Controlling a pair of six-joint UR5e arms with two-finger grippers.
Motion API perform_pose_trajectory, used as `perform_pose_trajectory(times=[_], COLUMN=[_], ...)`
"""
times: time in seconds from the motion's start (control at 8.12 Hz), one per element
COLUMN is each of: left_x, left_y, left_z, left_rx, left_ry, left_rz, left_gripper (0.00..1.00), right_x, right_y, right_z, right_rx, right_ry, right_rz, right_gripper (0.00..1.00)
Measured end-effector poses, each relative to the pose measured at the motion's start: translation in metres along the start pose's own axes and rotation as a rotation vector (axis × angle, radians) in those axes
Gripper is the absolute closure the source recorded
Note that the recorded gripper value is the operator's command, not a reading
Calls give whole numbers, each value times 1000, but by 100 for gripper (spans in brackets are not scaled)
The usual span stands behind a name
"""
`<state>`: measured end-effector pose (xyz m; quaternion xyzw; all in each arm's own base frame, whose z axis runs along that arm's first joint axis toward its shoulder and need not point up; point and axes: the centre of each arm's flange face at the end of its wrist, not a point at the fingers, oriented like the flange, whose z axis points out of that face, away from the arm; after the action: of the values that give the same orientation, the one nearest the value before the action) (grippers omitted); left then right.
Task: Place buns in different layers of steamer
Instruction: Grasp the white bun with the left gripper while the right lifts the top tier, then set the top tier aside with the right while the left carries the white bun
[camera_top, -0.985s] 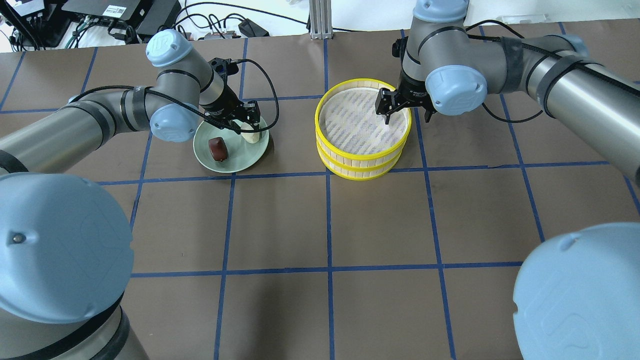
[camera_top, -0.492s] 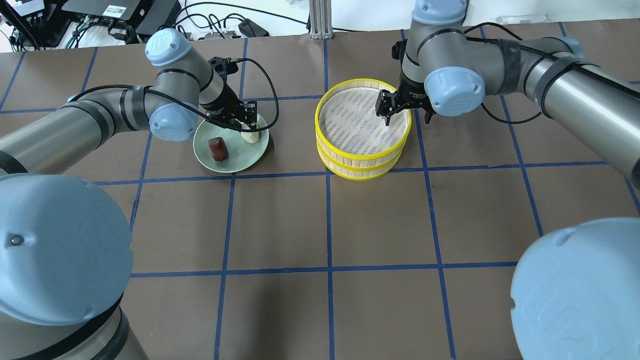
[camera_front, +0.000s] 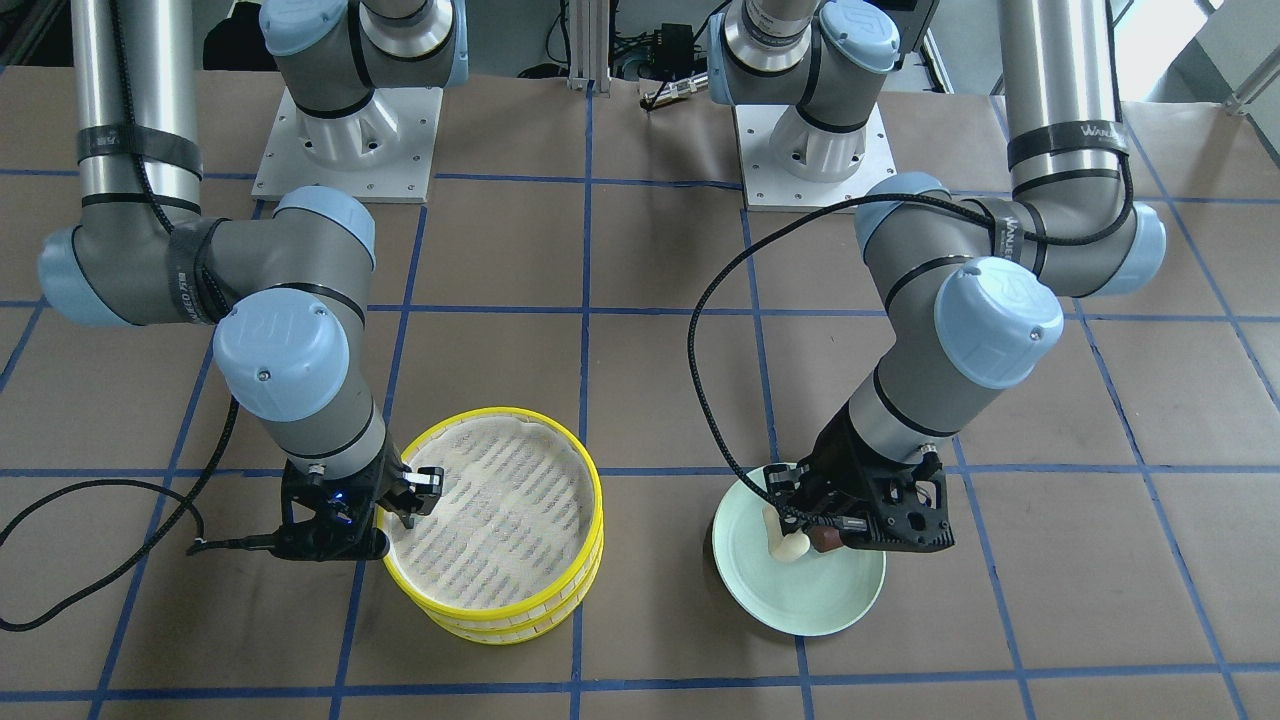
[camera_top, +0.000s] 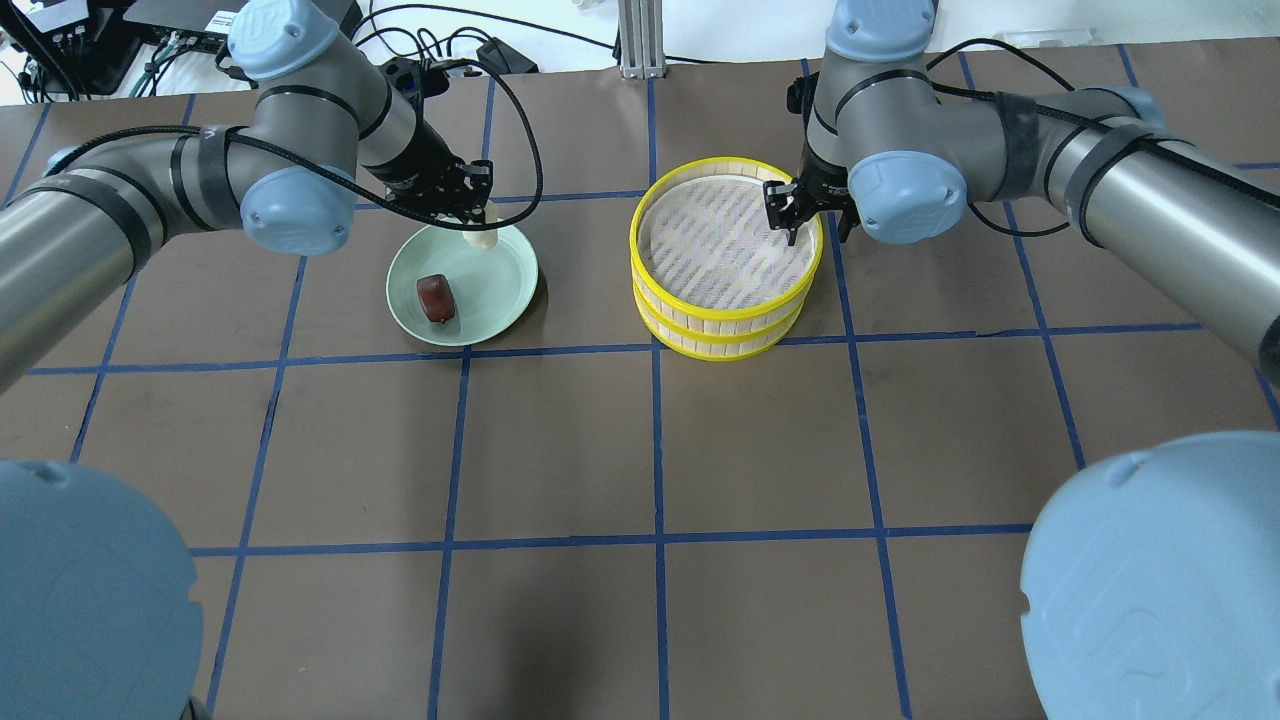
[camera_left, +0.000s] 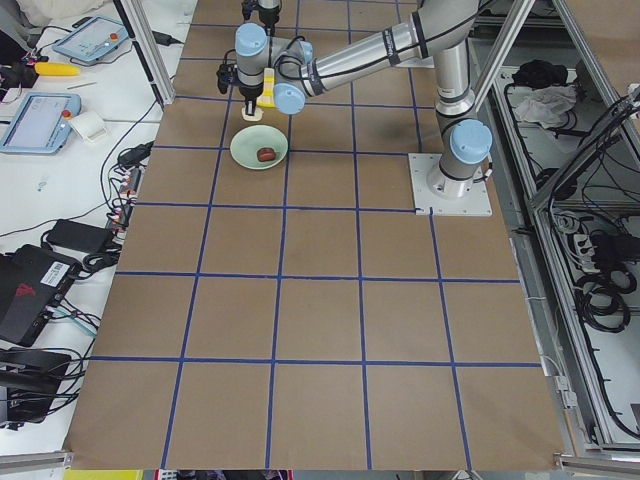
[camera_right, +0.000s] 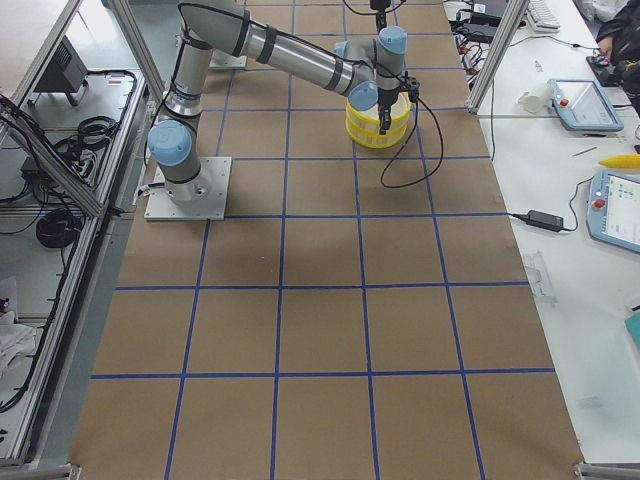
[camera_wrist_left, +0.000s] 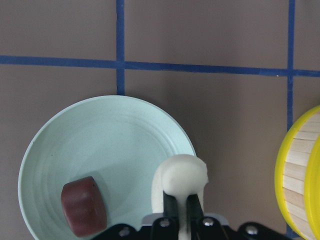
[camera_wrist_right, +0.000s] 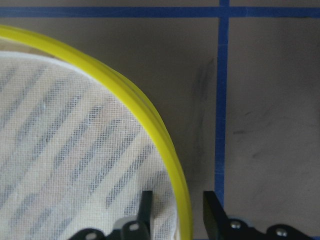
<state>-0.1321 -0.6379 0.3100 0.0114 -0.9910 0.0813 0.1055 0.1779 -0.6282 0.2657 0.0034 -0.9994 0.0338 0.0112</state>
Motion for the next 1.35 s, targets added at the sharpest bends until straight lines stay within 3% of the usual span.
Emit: perform_pose_trajectory(times=[0.12,0.74,1.11,1.35], left_x=[3,18,22,28], left_y=[4,19,21,23], left_z=[-17,-52,-59,-59], left_rx=[7,2,9,10], left_ry=[-6,-19,-19,-10], left_rz=[-1,-5,-1,5], left_gripper=[100,100,100,100], right_x=[1,15,16,34], right_y=[1,7,7,8], right_z=[1,-5,-46,-76], right_rx=[-4,-50,6,12], right_ry=[1,9,-23,-27], right_rz=[0,17,25,29], right_gripper=[100,100,100,100])
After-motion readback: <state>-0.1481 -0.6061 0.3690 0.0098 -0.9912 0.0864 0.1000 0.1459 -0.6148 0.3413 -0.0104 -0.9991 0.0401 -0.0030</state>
